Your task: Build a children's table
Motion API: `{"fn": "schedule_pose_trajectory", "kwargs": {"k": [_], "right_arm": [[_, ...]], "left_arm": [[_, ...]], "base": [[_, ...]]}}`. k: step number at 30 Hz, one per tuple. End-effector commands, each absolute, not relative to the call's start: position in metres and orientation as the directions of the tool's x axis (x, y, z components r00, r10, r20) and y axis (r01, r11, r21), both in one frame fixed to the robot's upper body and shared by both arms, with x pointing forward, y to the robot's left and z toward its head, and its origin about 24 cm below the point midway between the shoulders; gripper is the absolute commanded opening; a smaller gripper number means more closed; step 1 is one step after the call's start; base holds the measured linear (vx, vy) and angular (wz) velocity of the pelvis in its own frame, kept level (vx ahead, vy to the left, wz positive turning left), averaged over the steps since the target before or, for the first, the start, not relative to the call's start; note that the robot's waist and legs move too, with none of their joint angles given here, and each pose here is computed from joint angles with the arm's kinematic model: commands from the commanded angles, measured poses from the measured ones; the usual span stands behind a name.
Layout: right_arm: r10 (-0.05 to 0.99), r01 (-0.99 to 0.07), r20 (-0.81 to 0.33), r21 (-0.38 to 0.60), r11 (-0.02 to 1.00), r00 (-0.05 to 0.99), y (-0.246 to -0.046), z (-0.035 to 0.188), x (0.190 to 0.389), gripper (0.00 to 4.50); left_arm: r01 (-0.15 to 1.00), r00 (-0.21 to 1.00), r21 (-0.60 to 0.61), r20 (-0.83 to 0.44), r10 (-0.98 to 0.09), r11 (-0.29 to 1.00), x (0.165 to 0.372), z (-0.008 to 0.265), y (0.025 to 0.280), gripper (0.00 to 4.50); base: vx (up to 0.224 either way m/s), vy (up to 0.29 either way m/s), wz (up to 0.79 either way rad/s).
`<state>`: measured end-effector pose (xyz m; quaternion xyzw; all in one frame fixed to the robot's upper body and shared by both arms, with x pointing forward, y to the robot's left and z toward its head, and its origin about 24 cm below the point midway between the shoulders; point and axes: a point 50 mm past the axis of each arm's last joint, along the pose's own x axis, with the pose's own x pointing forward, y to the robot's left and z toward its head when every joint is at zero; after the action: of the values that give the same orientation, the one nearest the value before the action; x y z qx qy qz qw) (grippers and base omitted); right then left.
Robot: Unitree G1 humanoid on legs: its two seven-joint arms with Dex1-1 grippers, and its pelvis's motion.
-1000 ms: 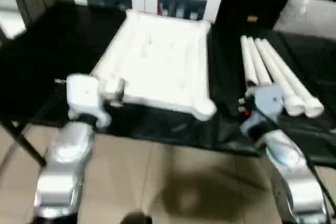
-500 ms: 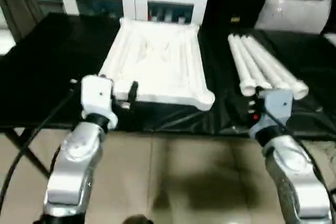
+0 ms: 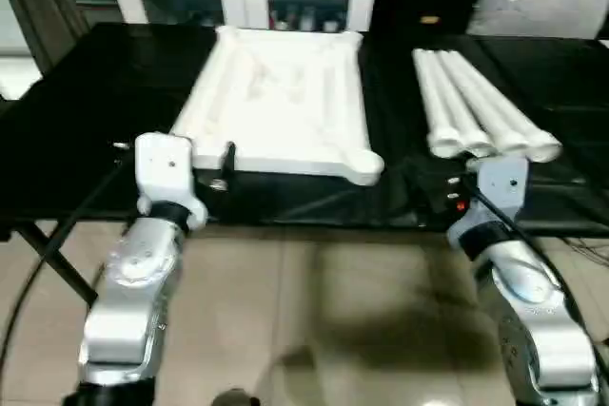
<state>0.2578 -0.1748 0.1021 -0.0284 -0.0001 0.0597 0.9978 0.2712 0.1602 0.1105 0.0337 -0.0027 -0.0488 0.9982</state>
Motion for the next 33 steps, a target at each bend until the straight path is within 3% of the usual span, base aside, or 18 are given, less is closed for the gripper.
{"fn": "schedule_pose_trajectory", "kwargs": {"k": [1,15,26,29,30,33], "right_arm": [[0.113,-0.113,-0.003,-0.033,0.993,0.994,-0.1747,0.1048,0.2584,4.47],[0.095,-0.096,-0.021,-0.063,0.993,0.995,-0.1776,0.1038,0.2588,4.47],[0.11,-0.112,-0.038,-0.065,0.992,0.993,-0.1775,0.1016,0.2595,4.47],[0.116,-0.118,-0.036,-0.063,0.991,0.993,-0.1767,0.1014,0.2585,4.12],[0.116,-0.118,-0.035,-0.06,0.991,0.993,-0.1765,0.1014,0.2583,4.12],[0.108,-0.11,-0.035,-0.063,0.992,0.994,-0.1768,0.1014,0.2587,3.77]], "left_arm": [[0.07,0.997,0.072,0.023,-0.071,0.995,0.2716,0.1155,0.1667,4.5],[0.122,0.992,0.135,-0.013,-0.122,0.983,0.2671,0.1098,0.1652,4.5],[0.145,0.989,0.134,-0.009,-0.145,0.98,0.2666,0.1097,0.1628,4.5],[0.15,0.989,0.134,-0.012,-0.15,0.98,0.2665,0.1093,0.1622,4.5],[0.151,0.988,0.133,-0.013,-0.151,0.979,0.2666,0.1092,0.162,4.2],[0.144,0.99,0.14,-0.015,-0.143,0.98,0.267,0.1092,0.1628,4.1]], "base": [[-0.088,-0.159,-0.05],[-0.008,-0.02,0.01],[0.154,0.019,-0.11],[0.185,-0.045,-0.13],[0.228,-0.06,-0.02],[0.192,-0.041,-0.15]]}}
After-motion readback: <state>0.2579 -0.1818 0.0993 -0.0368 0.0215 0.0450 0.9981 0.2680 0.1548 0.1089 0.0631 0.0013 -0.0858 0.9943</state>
